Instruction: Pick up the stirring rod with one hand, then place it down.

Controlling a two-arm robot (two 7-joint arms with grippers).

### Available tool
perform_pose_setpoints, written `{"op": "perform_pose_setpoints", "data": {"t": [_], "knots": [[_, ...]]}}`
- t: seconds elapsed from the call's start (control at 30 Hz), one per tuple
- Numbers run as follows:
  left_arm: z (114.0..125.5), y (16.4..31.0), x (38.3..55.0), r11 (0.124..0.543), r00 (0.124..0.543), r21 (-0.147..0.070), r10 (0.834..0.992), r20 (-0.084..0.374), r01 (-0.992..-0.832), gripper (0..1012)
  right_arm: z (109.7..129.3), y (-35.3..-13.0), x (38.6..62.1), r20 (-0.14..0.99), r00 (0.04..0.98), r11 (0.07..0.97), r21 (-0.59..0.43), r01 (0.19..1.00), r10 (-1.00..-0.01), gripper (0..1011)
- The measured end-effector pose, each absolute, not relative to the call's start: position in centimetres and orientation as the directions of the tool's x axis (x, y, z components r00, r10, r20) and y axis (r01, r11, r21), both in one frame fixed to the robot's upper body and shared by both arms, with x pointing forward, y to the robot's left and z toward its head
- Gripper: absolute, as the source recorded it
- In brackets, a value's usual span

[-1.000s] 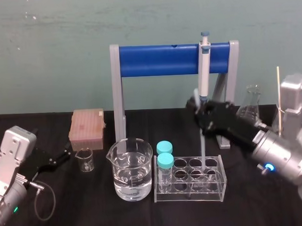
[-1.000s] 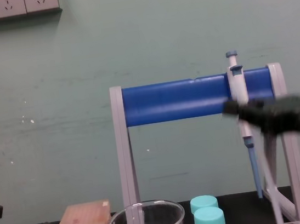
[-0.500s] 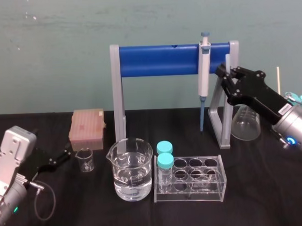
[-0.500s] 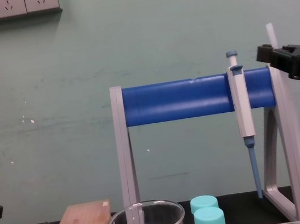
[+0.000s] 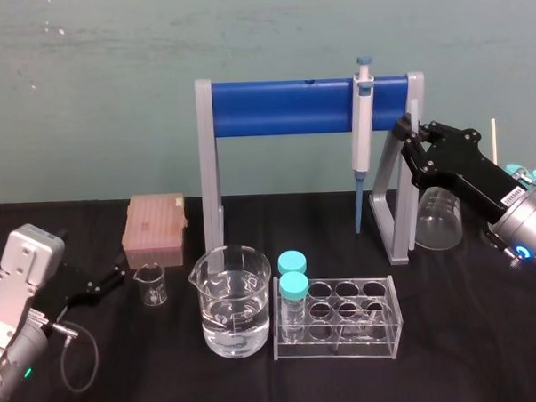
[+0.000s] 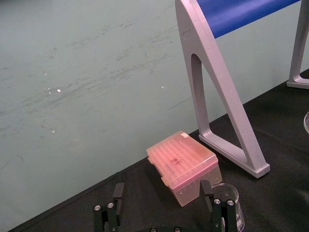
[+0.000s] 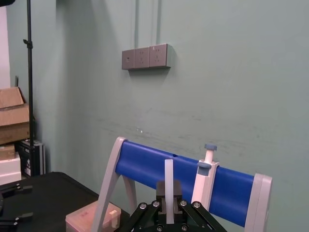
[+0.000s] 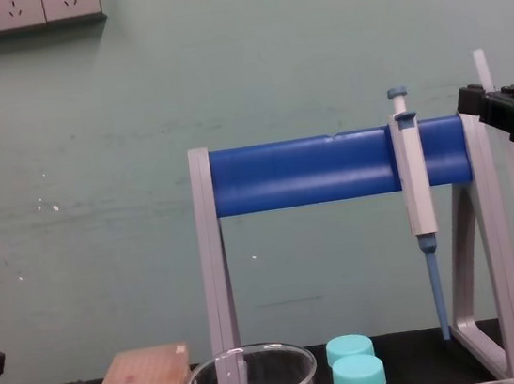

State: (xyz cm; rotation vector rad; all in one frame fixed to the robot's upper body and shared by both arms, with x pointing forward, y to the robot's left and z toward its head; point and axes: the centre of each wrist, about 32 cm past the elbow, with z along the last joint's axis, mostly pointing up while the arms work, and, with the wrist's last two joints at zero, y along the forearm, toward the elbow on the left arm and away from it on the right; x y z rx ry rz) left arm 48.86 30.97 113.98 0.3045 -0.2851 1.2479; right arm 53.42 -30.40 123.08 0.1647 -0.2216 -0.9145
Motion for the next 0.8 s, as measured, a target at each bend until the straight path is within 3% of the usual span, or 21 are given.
{"op": "perform_pose_setpoints", "data": {"t": [0.8], "knots": [[113.98, 30.97, 48.86, 0.287, 0.292, 0.070, 0.880, 0.374, -0.955, 1000, 122.82, -30.36, 53.30, 0.116, 0.592, 0.602, 0.225, 0.766, -0.797, 68]]}}
